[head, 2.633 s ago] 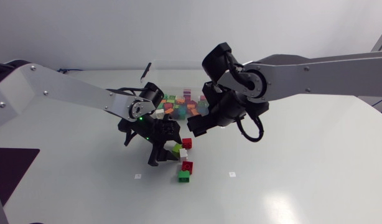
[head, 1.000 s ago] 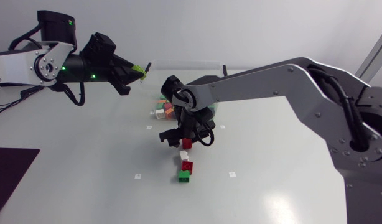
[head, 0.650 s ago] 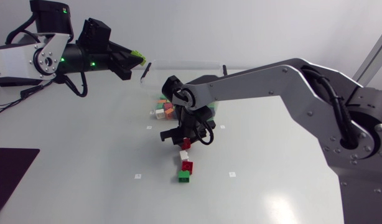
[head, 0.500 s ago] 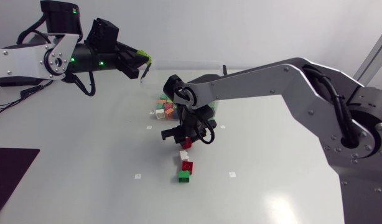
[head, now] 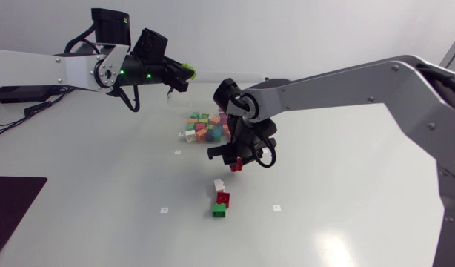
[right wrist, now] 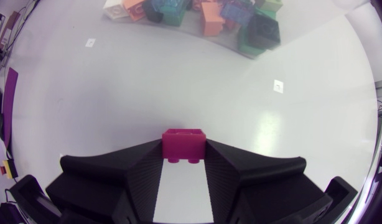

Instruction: Place the duplo bricks in the container

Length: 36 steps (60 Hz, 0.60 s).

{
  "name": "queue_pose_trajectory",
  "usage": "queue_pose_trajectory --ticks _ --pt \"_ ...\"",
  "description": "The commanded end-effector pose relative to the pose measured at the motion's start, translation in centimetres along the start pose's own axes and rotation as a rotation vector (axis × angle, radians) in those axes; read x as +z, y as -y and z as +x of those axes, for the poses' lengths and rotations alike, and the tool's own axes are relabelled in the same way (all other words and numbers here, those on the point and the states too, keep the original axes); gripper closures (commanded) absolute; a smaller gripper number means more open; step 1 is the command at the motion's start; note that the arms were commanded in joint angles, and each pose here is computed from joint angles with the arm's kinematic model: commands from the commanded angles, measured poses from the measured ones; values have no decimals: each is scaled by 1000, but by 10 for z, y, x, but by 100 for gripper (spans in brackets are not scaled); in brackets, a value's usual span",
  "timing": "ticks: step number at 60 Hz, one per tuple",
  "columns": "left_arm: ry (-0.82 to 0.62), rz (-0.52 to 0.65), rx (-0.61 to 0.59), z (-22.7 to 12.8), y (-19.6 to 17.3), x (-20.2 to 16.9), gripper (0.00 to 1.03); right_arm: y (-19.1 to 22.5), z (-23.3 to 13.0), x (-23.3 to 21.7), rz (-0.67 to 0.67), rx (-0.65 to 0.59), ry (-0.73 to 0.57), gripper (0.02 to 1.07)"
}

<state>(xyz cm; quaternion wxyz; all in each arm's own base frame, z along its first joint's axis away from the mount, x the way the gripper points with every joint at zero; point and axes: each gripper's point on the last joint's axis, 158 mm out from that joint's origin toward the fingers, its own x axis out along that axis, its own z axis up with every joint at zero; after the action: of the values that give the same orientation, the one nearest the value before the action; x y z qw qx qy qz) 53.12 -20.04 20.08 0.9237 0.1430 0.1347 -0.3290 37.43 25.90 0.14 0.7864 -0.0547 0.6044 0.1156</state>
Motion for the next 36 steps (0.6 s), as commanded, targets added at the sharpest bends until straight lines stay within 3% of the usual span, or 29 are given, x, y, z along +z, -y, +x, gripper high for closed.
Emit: queue_pose_trajectory --ticks 1,6,11,17,21,25,36 --pt "11 -21 -2 16 1 5 88 12 -14 1 50 -5 24 85" --pt "9 -21 -5 24 5 6 86 18 -26 4 62 0 48 85" --pt "5 -23 -3 31 9 6 73 25 -42 11 77 5 76 85" --pt "-3 -17 2 38 13 4 46 34 -63 20 93 11 114 85" --pt "-9 -16 4 39 14 3 21 38 -74 26 99 15 136 85" --pt "-16 -16 8 36 13 1 9 43 -87 34 105 17 161 85" --pt "-30 5 13 8 17 0 5 48 -117 58 104 33 233 85"
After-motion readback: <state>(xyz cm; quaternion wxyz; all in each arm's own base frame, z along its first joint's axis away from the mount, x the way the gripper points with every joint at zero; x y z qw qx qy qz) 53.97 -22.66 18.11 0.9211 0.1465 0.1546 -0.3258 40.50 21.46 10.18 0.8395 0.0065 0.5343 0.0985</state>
